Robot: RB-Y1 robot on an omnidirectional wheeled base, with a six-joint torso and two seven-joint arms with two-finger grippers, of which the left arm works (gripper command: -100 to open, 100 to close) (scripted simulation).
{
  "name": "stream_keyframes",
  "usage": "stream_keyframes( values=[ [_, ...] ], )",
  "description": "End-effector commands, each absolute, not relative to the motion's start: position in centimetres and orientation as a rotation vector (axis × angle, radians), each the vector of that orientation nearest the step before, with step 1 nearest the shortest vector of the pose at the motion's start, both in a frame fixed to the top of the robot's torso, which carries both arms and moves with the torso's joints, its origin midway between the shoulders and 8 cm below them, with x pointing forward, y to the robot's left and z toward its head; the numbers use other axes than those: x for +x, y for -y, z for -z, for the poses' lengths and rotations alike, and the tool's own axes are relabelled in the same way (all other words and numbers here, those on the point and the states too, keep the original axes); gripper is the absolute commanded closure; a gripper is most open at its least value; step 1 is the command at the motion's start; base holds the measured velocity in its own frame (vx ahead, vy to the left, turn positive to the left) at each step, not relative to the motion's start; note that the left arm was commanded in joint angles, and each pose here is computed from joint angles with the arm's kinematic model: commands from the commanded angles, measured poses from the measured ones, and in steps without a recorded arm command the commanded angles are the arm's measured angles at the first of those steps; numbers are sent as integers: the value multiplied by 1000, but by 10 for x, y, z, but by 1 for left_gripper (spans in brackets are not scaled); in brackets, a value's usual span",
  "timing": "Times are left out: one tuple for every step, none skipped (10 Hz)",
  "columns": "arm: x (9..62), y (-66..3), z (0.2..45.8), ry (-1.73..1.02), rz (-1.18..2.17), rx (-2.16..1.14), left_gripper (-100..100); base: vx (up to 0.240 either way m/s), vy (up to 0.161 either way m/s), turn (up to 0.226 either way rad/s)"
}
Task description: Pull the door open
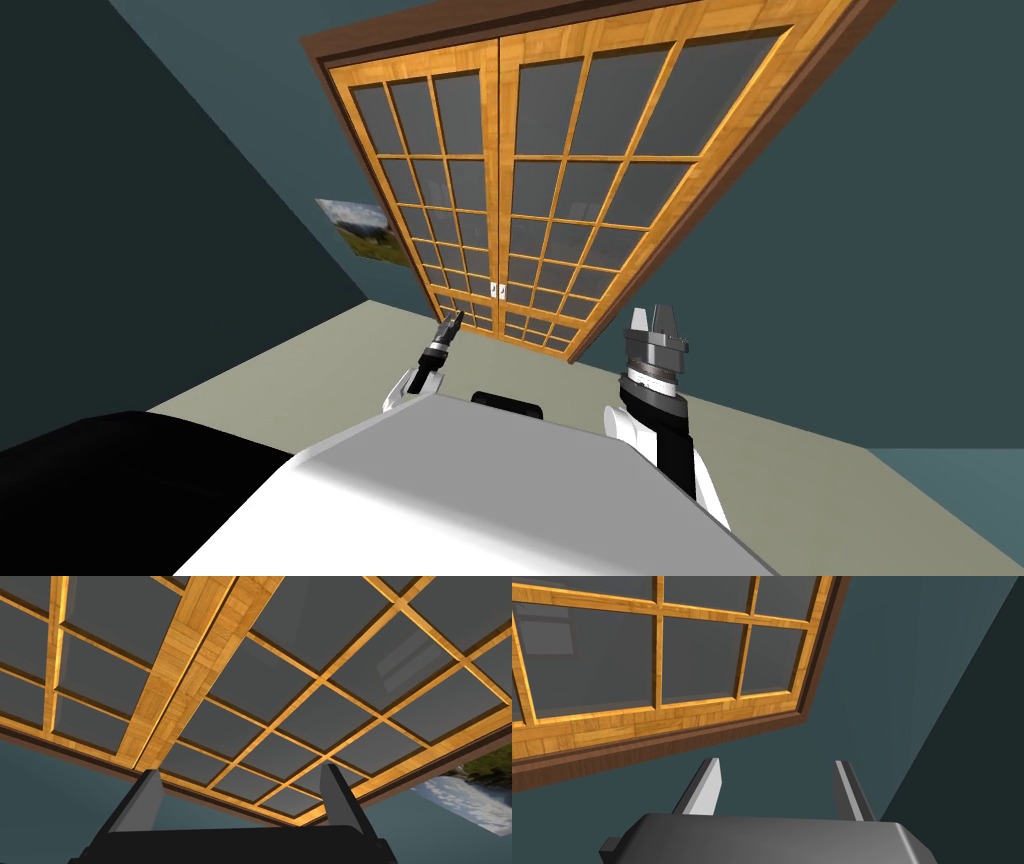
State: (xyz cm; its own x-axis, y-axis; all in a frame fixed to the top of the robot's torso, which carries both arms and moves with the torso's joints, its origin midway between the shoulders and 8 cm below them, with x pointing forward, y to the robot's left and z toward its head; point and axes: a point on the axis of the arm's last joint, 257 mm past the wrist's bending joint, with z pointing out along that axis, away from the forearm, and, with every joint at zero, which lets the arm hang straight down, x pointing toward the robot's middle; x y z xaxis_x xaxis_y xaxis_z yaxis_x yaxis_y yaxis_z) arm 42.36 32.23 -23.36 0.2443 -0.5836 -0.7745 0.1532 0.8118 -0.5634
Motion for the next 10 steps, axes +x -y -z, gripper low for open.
stream_keyframes(
  values=[
    [425, -323, 246, -1256, 482, -387, -100, 88, 12, -16],
    [425, -324, 254, -1273, 459, -371, -100, 100, 7, -16],
    [425, -324, 262, -1289, 437, -355, -100, 95, 6, -13],
    [425, -324, 269, -1305, 415, -340, -100, 106, -4, -17],
    [425, -325, 276, -1321, 393, -323, -100, 108, 8, -10],
    [425, -325, 284, -1337, 371, -307, -100, 110, 8, -18],
    [425, -325, 291, -1352, 351, -291, -100, 98, 7, -12],
    [425, -325, 298, -1366, 331, -275, -100, 103, -2, -15],
    [424, -325, 304, -1380, 312, -259, -100, 101, 6, -15],
    [424, -325, 311, -1394, 293, -242, -100, 103, 11, -13]
  ],
)
